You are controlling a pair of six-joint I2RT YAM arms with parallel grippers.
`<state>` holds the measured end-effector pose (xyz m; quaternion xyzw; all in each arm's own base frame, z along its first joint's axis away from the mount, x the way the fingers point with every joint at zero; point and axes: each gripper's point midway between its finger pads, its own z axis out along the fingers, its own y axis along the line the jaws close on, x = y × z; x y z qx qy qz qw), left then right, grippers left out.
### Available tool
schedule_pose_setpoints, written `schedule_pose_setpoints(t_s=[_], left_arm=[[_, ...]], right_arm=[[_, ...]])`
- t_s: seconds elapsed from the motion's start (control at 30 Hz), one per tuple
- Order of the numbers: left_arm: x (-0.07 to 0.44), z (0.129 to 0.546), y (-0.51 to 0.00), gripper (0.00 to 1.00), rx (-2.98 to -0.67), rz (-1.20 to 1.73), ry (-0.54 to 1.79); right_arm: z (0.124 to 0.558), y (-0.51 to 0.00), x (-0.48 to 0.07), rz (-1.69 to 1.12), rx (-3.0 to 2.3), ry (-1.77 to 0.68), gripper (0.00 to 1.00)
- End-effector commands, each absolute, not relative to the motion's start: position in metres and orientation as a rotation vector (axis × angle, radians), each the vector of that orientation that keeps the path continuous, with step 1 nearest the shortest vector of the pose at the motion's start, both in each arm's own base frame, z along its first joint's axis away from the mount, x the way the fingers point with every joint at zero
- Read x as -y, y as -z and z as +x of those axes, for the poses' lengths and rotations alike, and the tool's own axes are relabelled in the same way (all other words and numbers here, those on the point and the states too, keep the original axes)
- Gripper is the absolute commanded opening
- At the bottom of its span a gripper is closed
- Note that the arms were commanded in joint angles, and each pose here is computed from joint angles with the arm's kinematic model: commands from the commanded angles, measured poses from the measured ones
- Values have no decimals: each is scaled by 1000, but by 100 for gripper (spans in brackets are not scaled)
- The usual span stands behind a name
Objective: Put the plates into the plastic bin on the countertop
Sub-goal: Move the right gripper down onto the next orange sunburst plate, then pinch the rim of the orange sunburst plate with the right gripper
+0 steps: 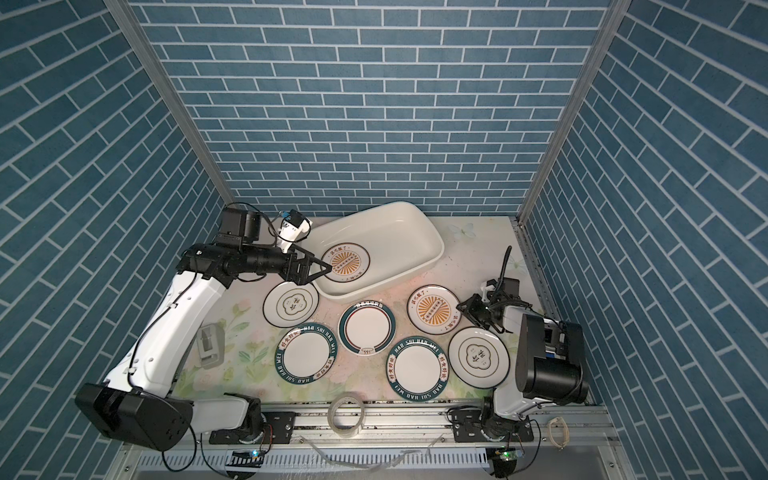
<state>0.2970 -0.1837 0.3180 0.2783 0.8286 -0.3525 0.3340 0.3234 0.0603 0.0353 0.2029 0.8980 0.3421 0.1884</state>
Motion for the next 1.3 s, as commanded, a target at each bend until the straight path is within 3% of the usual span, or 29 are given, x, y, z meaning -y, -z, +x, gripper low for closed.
schedule_pose_setpoints(t_s=[0.0, 0.73, 0.9, 1.27], left_arm=[[186, 295, -324, 99, -2138, 741, 929], [189, 293, -325, 100, -2128, 754, 946], [189, 292, -327, 100, -2123, 757, 948], [190, 292, -328, 100, -2119, 760, 952]], right_arm=[[327, -37, -56, 515, -2533, -934, 27], [330, -24, -60, 489, -2568, -981, 21], [331, -22, -60, 490, -2570, -974, 10], [330, -24, -49, 505, -2566, -892, 4]])
